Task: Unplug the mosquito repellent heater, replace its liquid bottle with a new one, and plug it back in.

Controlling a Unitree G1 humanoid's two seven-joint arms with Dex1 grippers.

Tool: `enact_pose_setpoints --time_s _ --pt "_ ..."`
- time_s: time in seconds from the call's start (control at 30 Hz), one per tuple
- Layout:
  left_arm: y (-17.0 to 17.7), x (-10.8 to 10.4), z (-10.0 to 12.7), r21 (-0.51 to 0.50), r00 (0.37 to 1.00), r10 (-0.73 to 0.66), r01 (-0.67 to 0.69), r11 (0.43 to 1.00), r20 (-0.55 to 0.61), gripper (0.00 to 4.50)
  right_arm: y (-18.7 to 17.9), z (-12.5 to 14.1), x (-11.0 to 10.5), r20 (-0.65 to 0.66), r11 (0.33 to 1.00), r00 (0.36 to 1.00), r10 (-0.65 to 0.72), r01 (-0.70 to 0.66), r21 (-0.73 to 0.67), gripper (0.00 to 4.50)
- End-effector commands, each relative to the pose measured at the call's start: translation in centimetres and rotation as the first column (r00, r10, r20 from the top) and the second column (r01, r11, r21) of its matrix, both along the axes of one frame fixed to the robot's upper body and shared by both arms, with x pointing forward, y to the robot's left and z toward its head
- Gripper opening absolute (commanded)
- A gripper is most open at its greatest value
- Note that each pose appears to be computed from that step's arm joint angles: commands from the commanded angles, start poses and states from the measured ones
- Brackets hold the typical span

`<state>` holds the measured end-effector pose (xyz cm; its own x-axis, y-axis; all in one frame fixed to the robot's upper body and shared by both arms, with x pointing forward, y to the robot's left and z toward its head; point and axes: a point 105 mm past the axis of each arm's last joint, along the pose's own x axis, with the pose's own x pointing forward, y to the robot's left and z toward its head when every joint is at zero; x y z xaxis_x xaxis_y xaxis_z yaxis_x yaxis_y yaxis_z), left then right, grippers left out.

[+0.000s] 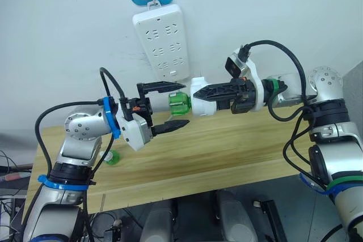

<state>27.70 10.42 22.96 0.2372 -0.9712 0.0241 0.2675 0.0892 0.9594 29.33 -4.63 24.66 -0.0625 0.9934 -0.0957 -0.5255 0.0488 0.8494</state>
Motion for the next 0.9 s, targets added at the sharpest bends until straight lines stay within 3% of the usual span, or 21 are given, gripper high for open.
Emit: enact_pose_setpoints --time_s 0.03,0.7,0.8,0.9 --pt "-0.61 -0.20 0.88 -0.013 0.999 -0.005 0.006 1.000 0.048 4.47 -0.23 1.28 -0.09 0.028 0.998 1.000 -0.006 0.004 0.056 3.01" --pt "-0.11 -0.48 1.79 -0.026 0.998 0.038 -0.037 0.999 0.059 4.47 -0.29 1.12 0.24 0.032 0.997 0.999 -0.042 0.040 0.062 3.01" --pt "-0.21 -0.51 1.79 -0.027 0.999 0.034 -0.033 0.999 0.041 3.87 -0.30 1.17 0.25 0.033 0.997 0.999 -0.043 0.041 0.063 3.01" --pt "-0.23 -0.59 1.83 -0.026 0.999 0.032 -0.031 0.999 0.028 2.93 -0.34 1.18 0.26 0.034 0.997 0.998 -0.044 0.042 0.063 3.01"
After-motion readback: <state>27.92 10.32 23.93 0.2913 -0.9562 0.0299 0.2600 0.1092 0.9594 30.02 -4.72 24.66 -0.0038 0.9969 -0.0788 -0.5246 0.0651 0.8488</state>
